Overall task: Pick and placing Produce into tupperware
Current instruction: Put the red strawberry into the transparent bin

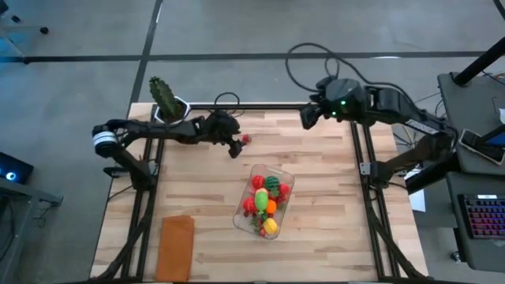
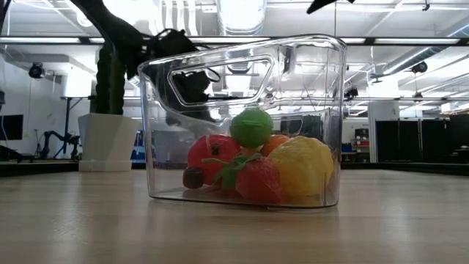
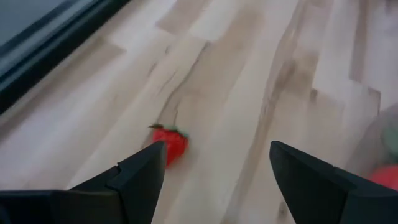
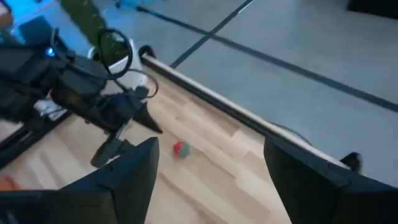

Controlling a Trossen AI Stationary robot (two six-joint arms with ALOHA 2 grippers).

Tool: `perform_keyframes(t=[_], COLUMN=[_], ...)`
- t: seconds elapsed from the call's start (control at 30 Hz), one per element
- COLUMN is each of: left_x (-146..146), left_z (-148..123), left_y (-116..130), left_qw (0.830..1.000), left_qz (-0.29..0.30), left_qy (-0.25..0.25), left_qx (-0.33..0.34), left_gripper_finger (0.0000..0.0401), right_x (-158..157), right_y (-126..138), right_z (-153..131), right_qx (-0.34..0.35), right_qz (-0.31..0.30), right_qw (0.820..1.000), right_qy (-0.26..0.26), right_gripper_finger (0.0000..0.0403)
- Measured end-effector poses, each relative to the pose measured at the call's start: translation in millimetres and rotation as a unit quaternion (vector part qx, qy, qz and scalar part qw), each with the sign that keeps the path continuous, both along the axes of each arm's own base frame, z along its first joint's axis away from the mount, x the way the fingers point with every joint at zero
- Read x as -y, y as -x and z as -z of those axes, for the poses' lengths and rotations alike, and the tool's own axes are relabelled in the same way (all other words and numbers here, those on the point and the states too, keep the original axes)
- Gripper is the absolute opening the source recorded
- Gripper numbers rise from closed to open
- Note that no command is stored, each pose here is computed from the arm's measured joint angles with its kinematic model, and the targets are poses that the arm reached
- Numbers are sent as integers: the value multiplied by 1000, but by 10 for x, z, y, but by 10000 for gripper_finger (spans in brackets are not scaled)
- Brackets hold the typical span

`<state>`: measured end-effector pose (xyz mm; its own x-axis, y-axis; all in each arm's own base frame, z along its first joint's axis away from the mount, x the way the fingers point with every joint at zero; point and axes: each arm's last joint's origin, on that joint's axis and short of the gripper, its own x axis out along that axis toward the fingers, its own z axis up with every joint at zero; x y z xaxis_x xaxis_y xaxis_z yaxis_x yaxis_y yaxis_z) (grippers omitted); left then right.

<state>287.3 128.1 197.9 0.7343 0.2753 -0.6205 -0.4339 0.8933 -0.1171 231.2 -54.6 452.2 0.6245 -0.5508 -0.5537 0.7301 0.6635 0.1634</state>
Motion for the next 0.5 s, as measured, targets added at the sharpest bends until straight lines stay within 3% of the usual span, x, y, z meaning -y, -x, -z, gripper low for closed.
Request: perform_keyframes(t=[0.17,0.5], left_x=[-173,-374], left_z=[83,342], left_y=[-64,-258], left_qw=[999,999], left_qz=[29,15], left_qy=[-16,3], left_qx=[33,-32], left_gripper_finger=[271,271], right_x=[47,109], right_y=[72,-34], right_z=[31,235], right_qx=[-11,-53], right_qz=[26,33], right_qw=[1000,998], right_qy=[10,2], right_gripper_finger=[281,276])
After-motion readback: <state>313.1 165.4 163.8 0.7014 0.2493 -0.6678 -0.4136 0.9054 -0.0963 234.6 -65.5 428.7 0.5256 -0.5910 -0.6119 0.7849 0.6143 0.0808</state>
